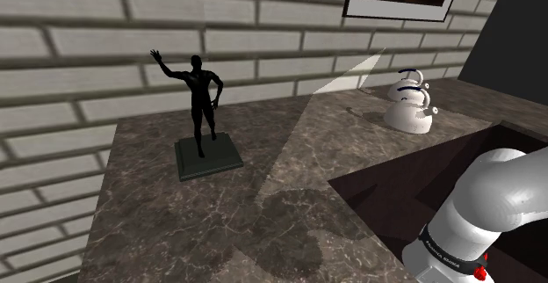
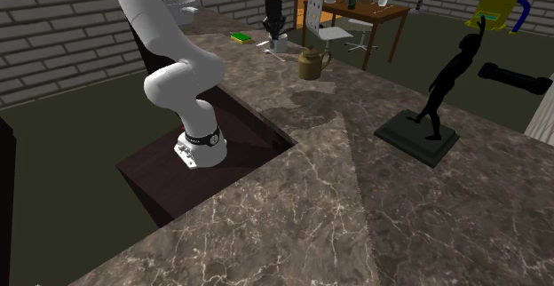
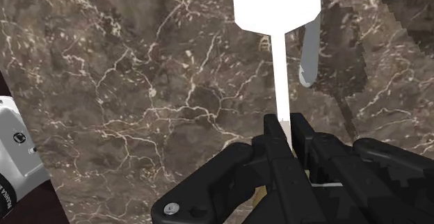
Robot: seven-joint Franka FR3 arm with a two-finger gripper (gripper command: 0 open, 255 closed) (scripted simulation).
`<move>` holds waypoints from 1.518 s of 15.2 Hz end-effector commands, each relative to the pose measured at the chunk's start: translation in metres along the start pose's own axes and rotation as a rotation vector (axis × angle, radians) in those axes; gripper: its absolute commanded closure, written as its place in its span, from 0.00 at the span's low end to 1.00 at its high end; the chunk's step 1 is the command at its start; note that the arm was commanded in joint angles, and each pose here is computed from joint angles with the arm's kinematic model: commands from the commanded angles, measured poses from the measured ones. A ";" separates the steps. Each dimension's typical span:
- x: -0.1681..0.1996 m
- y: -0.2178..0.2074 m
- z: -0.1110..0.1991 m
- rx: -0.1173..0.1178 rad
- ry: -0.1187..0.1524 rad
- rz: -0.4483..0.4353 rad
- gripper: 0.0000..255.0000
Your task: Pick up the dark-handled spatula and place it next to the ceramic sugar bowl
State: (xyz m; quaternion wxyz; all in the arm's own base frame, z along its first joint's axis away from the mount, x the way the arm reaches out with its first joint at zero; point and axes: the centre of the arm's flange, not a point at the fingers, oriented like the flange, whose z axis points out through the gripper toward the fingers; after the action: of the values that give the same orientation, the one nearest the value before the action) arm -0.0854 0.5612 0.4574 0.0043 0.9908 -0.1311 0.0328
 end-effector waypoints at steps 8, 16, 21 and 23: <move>-0.003 -0.001 0.047 0.000 0.000 0.000 1.00; -0.006 -0.001 0.089 0.000 0.000 0.000 1.00; -0.007 -0.001 0.107 0.000 0.000 0.000 1.00; -0.007 -0.001 0.107 0.000 0.000 0.000 1.00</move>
State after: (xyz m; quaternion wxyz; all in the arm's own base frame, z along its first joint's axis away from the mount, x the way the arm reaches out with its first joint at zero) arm -0.0852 0.5622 0.3509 0.0042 0.9908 -0.1312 0.0329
